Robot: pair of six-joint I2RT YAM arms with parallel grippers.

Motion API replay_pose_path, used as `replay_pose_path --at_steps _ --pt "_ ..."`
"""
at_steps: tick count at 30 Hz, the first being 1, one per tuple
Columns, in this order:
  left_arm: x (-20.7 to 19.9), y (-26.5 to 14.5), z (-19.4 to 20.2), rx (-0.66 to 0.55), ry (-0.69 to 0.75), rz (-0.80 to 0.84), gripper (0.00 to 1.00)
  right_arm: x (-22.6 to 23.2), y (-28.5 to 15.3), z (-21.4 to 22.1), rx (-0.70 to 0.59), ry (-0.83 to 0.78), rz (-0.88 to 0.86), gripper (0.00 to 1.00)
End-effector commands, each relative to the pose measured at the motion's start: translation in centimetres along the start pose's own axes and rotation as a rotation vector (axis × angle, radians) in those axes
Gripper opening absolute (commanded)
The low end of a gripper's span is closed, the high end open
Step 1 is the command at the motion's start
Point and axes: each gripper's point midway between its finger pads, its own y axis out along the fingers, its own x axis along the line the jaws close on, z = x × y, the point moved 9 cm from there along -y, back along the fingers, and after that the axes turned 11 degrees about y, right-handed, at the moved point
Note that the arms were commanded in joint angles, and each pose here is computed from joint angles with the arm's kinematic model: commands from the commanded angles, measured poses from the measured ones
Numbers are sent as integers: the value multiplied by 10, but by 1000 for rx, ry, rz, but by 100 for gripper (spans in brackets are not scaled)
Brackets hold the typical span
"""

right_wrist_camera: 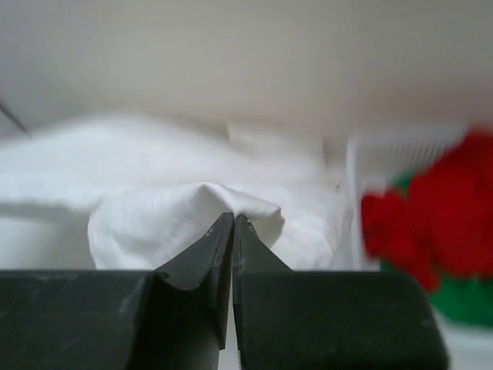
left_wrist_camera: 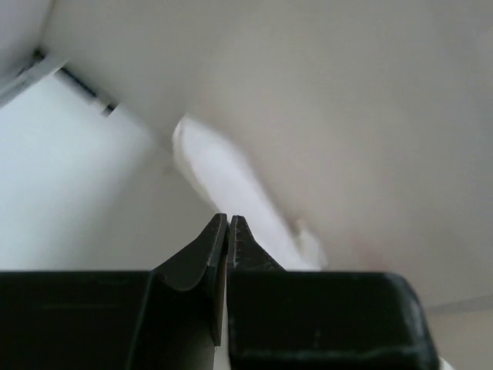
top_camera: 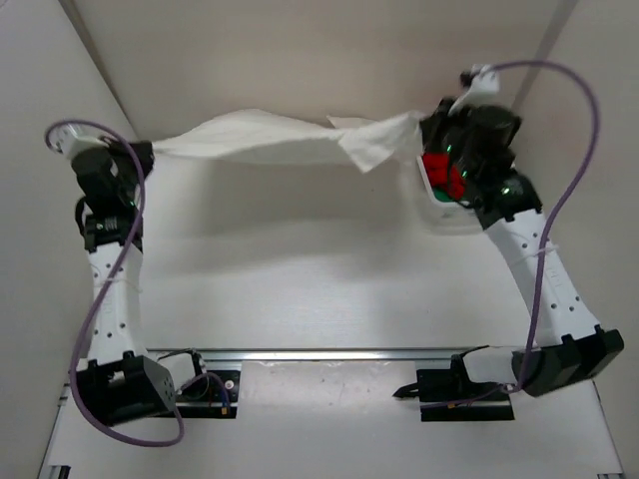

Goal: Fold and stack the t-shirts
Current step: Flatten out the tshirt

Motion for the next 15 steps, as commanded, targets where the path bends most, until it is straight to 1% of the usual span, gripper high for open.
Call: replay_pose_path --at_steps 1,2,3,5,8,10,12,13,14,15 --pt "36 -36 46 48 39 -103 0 -36 -32 112 232 29 239 0" --pt "38 -42 60 84 46 -101 0 -48 -48 147 319 40 259 0" --pt "52 -50 83 131 62 -150 0 -56 -57 161 346 86 291 0" --pt "70 -62 124 223 88 -212 0 -77 -93 213 473 128 353 1" --pt "99 -84 158 325 98 -267 0 -80 -136 259 605 186 377 0" --pt "115 -97 172 382 79 -277 0 -78 -157 275 674 231 354 0" --pt "132 -108 182 427 92 -318 0 -76 -174 280 729 290 328 0" --pt "135 -113 185 441 94 -315 0 -77 -182 283 721 312 336 0" --pt "139 -118 193 467 108 -315 0 -74 -190 285 739 346 307 0" --pt "140 -121 193 463 128 -322 0 -74 -196 285 743 347 310 0"
